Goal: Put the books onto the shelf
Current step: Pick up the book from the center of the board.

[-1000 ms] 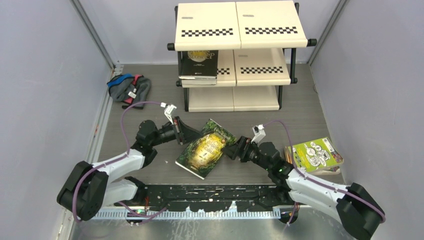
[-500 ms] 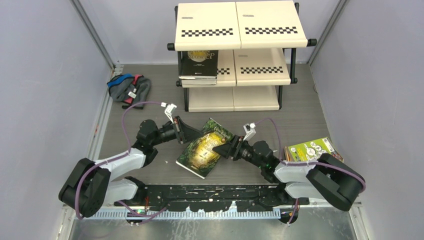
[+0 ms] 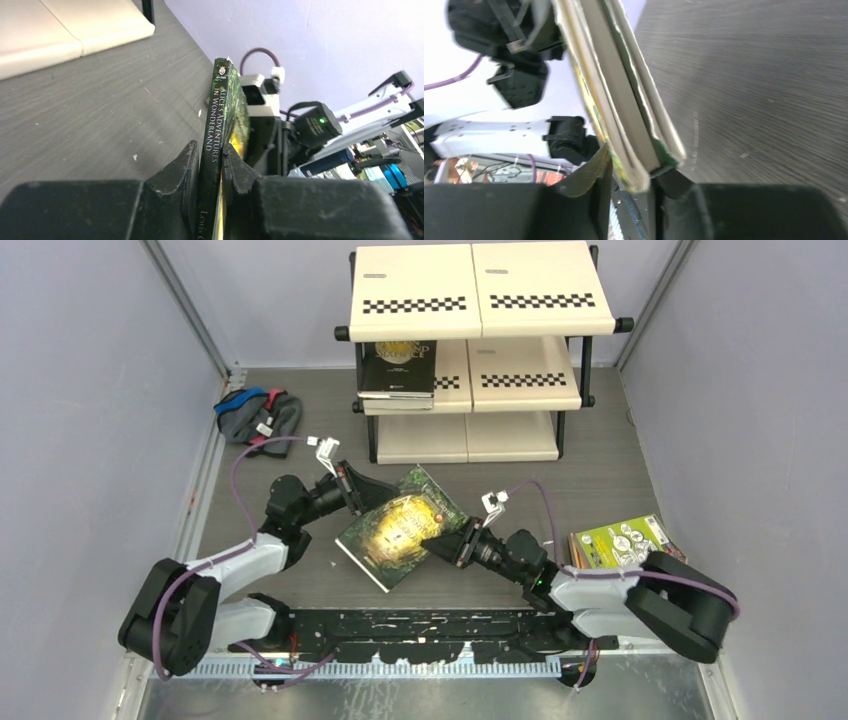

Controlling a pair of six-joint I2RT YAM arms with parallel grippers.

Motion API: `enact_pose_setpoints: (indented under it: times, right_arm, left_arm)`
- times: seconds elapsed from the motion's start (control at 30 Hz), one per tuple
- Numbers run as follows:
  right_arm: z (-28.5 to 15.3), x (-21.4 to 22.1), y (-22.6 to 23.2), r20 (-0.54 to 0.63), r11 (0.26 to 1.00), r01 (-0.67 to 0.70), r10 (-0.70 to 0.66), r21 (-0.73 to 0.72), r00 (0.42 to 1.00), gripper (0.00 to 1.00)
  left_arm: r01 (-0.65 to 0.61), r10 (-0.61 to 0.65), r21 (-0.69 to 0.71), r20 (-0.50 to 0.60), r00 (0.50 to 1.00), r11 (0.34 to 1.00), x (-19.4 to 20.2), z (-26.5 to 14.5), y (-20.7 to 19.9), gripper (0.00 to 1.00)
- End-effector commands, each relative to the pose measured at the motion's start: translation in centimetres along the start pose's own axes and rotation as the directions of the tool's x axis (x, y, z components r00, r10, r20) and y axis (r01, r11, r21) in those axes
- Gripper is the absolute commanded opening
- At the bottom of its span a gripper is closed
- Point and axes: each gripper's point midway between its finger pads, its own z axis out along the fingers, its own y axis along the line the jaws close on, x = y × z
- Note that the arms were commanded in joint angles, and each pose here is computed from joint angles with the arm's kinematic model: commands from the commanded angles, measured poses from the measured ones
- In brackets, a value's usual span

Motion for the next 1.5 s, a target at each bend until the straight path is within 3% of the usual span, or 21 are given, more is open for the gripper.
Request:
enact_pose_setpoints:
  times: [0.0,0.17,0.57,1.47]
  right_arm:
    - [-0.3,-2.4,5.7,0.100,0.986,0.087,-0.073,-0.145,0.992,0.19]
    - [-1.4,-4.1,6.6,0.159,0.988,0.087,-0.067,-0.124,0.985,0.01]
    - [-2.2,-6.6,9.1,0.223,0.984,0.117,-0.085,-0.136,0.971,0.01]
    - [-1.1,-15.3,9.9,0.429,0.992,0.105,-0.066,-0.068,0.901,0.01]
  left_arm:
    - [0.006,-0.007,0.070,0.018,1.000,0.998,-1.3,1.0,-2.5,0.00]
    - [0.058,-0.059,0.056,0.012,0.998,0.997,-0.9,1.3,-1.5,0.00]
    - [0.113,-0.119,0.124,0.038,0.992,0.986,-1.8,1.3,-1.6,0.00]
    - [0.102,-0.104,0.079,0.030,0.994,0.992,-0.2,-0.7,-2.0,0.00]
